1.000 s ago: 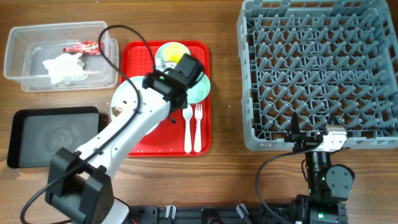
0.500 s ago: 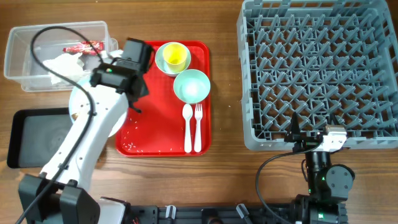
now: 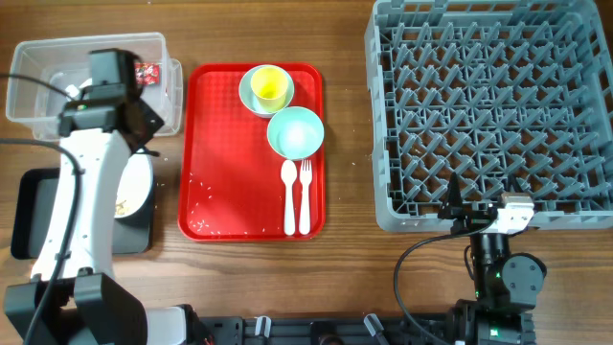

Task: Sort waste into correct bins and load items into the dishwasher rack
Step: 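Tilt the plate over the black tray to dump the rice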

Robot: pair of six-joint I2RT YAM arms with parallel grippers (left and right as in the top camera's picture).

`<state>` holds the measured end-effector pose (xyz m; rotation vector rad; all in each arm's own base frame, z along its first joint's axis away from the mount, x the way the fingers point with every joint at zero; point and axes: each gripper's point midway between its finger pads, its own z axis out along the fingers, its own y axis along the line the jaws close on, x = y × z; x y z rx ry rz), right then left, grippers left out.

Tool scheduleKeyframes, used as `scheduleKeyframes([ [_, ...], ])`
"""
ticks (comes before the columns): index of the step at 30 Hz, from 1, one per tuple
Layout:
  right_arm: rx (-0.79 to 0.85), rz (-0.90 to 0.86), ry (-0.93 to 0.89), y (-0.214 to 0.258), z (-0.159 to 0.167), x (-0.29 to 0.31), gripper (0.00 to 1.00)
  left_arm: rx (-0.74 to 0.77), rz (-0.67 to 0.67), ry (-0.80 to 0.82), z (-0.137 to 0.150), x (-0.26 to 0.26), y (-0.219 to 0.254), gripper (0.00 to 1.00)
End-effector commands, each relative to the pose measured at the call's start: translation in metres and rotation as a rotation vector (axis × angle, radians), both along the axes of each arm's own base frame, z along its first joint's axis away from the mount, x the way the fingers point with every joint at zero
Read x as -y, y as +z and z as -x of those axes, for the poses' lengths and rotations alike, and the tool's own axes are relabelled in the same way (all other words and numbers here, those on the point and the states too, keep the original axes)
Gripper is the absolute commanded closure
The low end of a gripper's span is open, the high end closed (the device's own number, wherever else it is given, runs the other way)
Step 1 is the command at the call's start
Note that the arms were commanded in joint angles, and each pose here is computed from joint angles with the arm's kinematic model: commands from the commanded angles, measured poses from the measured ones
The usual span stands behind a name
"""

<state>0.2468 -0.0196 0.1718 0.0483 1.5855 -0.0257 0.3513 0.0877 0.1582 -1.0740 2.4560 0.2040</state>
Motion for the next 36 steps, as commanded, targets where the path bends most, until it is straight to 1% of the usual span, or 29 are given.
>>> scheduleKeyframes([
  [1, 0.008, 0.013, -0.011, 0.002, 0.000, 0.002, 0.00, 0.077, 0.144, 0.041, -0.002, -0.009, 0.012, 0.96],
  [7, 0.008, 0.014, -0.011, 0.002, 0.000, 0.002, 0.00, 0.126, 0.306, 0.094, 0.003, -0.026, 0.011, 0.96],
  [12, 0.008, 0.013, -0.011, 0.002, 0.000, 0.002, 0.00, 0.180, 0.401, 0.131, 0.009, -0.041, 0.018, 0.96],
  [18, 0.008, 0.014, -0.011, 0.002, 0.000, 0.002, 0.00, 0.282, 0.476, 0.130, 0.017, -0.051, 0.041, 0.96],
  [24, 0.008, 0.014, -0.011, 0.002, 0.000, 0.002, 0.00, 0.353, 0.572, 0.161, 0.024, -0.064, 0.050, 0.96],
  [29, 0.008, 0.014, -0.011, 0.002, 0.000, 0.002, 0.00, 0.378, 0.591, 0.192, 0.030, -0.075, 0.053, 0.96],
  [32, 0.008, 0.014, -0.011, 0.002, 0.000, 0.002, 0.00, 0.427, 0.665, 0.173, 0.029, -0.073, 0.061, 0.96],
  [34, 0.008, 0.014, -0.011, 0.002, 0.000, 0.002, 0.00, 0.478, 0.745, 0.089, 0.028, -0.062, 0.073, 0.96],
  [36, 0.008, 0.013, -0.011, 0.002, 0.000, 0.002, 0.00, 0.493, 0.736, 0.099, 0.031, -0.070, 0.074, 0.96],
])
